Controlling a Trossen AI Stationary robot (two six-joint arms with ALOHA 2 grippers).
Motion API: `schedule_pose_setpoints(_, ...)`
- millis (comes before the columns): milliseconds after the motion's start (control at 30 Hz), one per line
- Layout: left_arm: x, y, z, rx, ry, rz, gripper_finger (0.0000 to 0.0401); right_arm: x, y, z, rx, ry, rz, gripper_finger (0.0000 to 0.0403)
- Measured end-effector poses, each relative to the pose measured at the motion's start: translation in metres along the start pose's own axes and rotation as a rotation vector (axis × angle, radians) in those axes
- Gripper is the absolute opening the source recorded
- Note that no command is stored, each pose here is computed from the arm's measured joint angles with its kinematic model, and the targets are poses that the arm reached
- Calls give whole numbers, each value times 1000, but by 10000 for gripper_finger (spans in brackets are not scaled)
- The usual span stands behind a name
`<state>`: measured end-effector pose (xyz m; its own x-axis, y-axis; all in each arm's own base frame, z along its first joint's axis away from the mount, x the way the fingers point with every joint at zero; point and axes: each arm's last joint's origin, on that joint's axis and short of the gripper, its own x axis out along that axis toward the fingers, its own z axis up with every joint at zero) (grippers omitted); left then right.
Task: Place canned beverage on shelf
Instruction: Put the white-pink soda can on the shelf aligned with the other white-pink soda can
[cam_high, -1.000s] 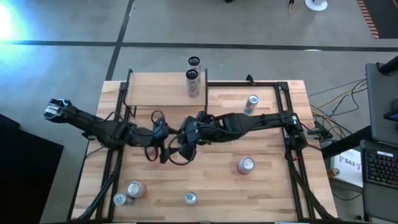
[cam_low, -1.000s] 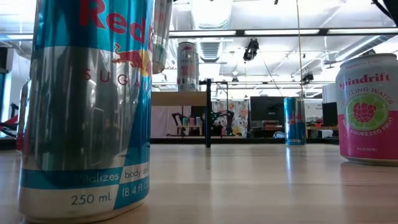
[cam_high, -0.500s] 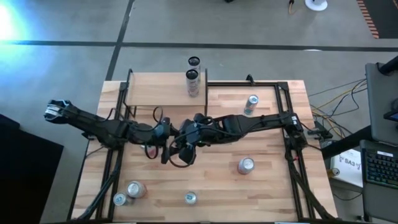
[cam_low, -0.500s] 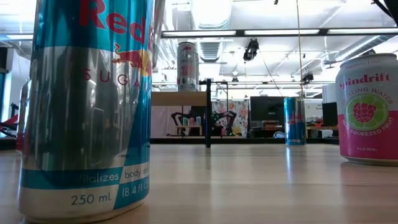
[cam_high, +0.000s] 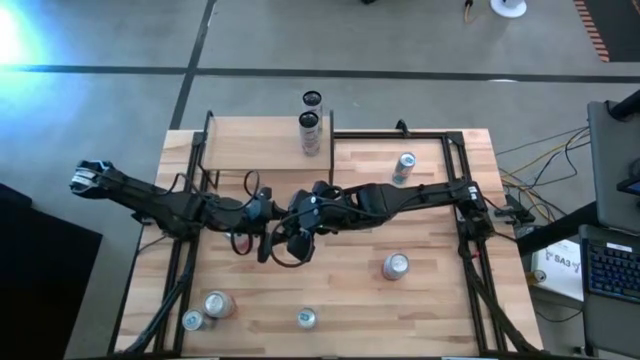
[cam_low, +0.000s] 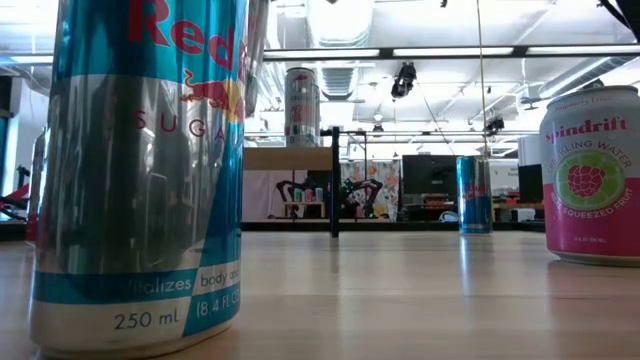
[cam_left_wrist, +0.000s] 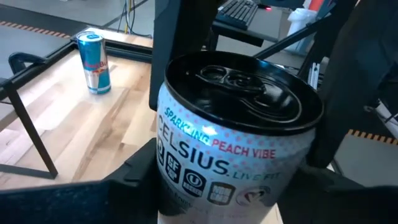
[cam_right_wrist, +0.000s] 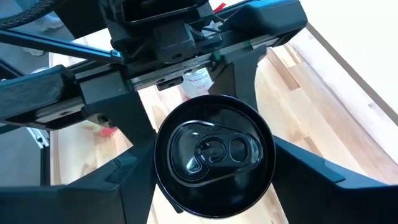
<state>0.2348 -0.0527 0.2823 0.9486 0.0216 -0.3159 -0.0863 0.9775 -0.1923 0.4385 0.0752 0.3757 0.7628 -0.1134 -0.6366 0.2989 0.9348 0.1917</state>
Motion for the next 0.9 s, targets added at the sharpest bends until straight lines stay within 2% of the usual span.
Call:
schedule_pose_setpoints(200, 0, 3, -1, 2, 17, 25, 184, -2, 0, 2, -44, -5, -6, 314)
schedule_pose_setpoints(367, 2, 14, 0, 10, 18, 84, 210, -30, 0, 18, -29, -53, -2, 356)
schedule_pose_setpoints(500, 3, 33, 8, 13, -13, 146, 210, -59, -7, 23, 16, -102, -49, 360)
schedule_pose_setpoints(733, 5, 84, 31, 12, -142, 164, 211, -112, -24, 28, 29, -166, -138, 345)
schedule_pose_setpoints(900, 7, 126, 39, 8, -194, 180, 212, -124, -33, 25, -3, -156, -235, 335)
